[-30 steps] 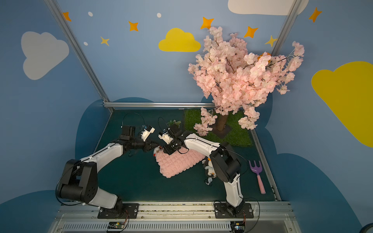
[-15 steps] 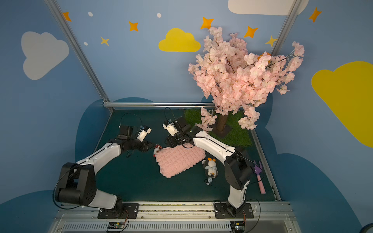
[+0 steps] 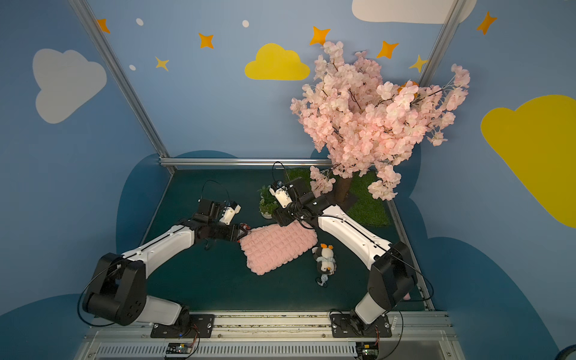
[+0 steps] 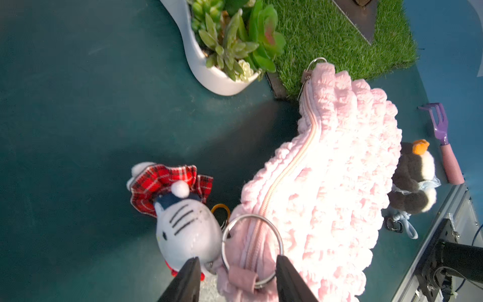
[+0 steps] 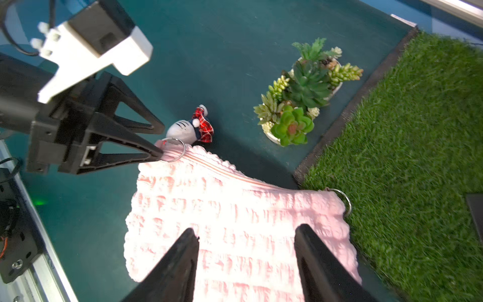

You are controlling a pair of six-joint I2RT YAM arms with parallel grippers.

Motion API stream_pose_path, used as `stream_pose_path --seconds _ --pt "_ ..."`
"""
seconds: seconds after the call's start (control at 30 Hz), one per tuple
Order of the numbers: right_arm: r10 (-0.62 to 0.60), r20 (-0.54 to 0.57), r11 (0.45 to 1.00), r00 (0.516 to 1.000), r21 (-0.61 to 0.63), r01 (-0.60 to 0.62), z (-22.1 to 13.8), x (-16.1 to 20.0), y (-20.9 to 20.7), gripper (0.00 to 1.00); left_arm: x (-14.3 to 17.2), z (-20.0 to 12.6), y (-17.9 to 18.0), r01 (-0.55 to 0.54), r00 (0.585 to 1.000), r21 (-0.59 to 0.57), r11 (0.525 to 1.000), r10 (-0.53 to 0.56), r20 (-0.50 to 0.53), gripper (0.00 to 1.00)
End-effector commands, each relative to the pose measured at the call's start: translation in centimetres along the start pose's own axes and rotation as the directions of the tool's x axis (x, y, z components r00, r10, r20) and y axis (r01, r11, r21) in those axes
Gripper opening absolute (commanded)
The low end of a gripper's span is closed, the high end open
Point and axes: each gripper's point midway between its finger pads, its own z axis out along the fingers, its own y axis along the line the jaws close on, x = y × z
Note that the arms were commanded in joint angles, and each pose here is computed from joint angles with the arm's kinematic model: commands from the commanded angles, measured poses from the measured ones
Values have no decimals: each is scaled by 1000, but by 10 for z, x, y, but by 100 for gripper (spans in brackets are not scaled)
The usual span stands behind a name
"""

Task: Remove the decoration from the bag
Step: Move the decoration item to the center of the board.

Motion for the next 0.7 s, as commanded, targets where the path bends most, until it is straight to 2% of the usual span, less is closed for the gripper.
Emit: stream_pose_path --seconds 0.0,0.17,0.23,0.3,0.57,0.67 --pt "-2 -9 999 1000 52 2 -15 10 -13 63 -4 -3 -4 -5 1000 -28 1000 6 25 50" --pt "20 -17 997 1000 72 -19 -20 18 -23 63 -16 0 14 -6 1000 -99 995 8 22 50" --pt "22 -21 997 1000 73 -21 -19 19 -24 63 -22 -6 32 32 999 -170 985 -31 11 50" --pt "25 -25 997 999 76 -23 -19 20 -26 64 -30 -13 42 67 998 -192 979 -62 31 50" --pt "36 -34 996 999 82 -33 -15 22 -30 65 -11 13 42 218 974 -116 969 -223 -28 51" --pt "38 -42 996 998 80 -35 -12 24 -30 66 -12 24 37 213 974 -102 972 -219 -51 51"
